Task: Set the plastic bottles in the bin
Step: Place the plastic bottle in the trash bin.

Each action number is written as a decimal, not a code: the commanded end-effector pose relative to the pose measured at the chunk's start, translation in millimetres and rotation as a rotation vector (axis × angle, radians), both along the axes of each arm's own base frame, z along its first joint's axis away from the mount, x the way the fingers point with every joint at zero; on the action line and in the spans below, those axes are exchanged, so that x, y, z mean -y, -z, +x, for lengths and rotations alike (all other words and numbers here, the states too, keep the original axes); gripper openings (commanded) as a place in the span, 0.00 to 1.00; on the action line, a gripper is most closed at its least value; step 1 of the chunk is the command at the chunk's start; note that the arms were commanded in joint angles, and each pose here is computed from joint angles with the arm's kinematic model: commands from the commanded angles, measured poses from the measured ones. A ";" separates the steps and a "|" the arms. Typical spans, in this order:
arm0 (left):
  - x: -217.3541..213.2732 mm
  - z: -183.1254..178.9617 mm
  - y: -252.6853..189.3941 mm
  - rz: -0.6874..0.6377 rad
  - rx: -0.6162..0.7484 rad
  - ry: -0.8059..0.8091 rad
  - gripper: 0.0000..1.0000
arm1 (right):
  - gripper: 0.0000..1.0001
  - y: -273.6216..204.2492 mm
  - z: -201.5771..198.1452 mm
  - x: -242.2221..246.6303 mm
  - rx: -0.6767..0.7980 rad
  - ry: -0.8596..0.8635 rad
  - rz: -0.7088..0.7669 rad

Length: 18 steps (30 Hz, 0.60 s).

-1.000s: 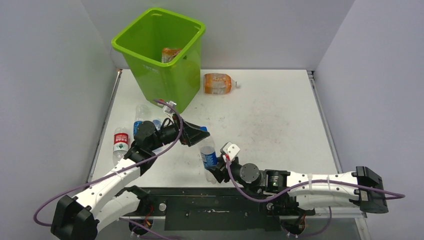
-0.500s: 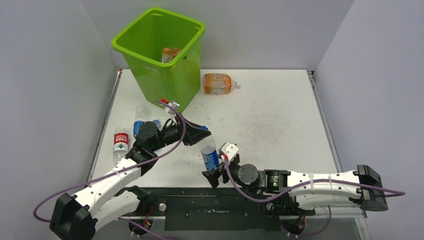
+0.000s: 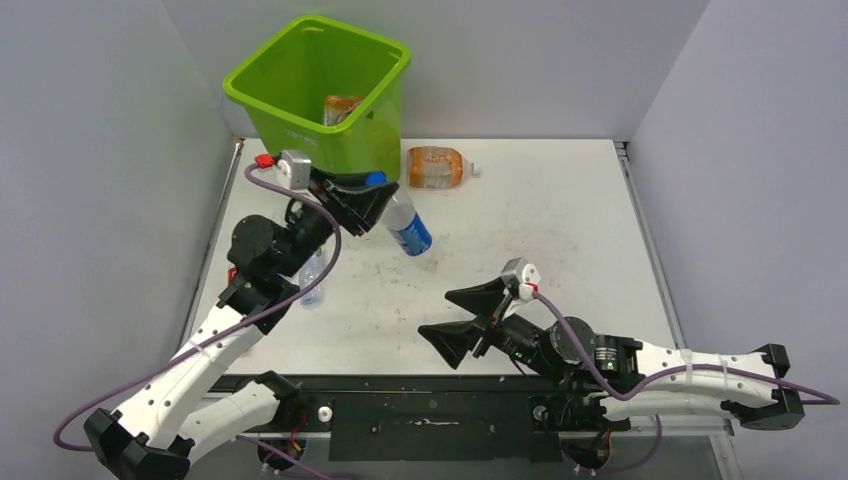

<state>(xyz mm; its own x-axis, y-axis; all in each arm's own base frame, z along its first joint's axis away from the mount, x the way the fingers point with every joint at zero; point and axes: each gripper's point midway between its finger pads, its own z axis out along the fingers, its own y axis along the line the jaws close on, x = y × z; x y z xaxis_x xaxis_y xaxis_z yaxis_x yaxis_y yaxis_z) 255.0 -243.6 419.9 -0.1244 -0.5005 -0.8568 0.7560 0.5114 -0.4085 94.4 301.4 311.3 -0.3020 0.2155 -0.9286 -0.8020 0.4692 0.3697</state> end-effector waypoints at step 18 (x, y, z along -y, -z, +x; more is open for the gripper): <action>-164.0 129.0 -225.6 -0.360 0.461 -0.764 0.00 | 0.90 25.4 57.8 64.7 0.005 0.435 0.062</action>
<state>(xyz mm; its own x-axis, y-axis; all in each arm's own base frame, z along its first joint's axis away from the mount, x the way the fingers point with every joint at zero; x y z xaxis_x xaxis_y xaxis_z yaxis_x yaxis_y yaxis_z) 391.8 -88.1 592.3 0.5300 -0.5075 -0.6794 0.3304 0.8614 -0.3857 142.8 246.4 284.3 -0.2016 0.3553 -0.9128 -0.5919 0.6983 0.4026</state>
